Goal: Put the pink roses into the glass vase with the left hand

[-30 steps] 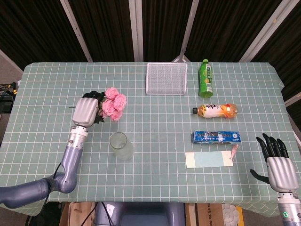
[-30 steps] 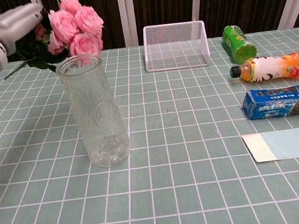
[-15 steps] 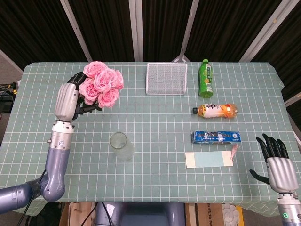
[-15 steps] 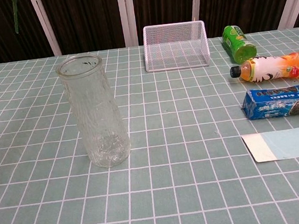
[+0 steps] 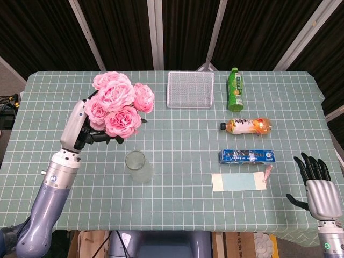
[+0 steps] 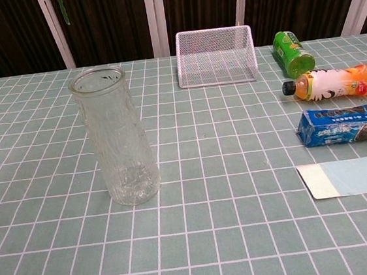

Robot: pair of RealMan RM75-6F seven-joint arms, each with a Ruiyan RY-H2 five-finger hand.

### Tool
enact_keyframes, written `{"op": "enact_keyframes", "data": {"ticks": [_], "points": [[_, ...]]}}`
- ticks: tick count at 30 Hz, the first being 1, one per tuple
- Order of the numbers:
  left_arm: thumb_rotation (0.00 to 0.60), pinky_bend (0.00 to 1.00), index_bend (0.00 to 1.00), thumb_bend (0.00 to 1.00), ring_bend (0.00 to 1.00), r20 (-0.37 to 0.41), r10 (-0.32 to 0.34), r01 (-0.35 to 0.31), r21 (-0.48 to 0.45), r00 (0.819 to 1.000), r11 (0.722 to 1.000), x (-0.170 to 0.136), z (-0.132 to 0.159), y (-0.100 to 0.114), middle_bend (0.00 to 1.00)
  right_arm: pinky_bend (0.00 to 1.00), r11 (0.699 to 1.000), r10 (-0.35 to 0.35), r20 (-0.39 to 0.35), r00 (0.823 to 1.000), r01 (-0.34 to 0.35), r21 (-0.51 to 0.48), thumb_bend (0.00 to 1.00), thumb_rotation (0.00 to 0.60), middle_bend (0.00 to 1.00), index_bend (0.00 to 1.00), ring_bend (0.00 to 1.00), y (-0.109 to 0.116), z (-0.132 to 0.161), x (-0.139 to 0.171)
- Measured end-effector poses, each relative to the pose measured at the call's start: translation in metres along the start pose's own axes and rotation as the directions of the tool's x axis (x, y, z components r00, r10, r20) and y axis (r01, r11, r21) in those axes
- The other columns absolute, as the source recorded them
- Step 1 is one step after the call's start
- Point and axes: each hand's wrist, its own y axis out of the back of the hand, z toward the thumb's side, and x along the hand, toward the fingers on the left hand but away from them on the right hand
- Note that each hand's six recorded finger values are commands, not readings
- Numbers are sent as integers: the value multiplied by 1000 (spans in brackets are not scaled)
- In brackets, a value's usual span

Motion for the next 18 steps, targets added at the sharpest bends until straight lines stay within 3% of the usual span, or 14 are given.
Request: {"op": "enact_keyframes", "data": {"ticks": [10,18], "points": [[600,326,295,449,269,-11,-83,83,-39,996,996,-9,12,-11,341,0,1000,-6,0,1000,6,-3,155,600,36,99,0,2,0,1],[600,326,295,448,269,-18,-188,185,-93,982,978,-18,7,-30,339,0,1000,-11,-1,1000,11,-6,155,600,36,99,0,3,0,1]]}}
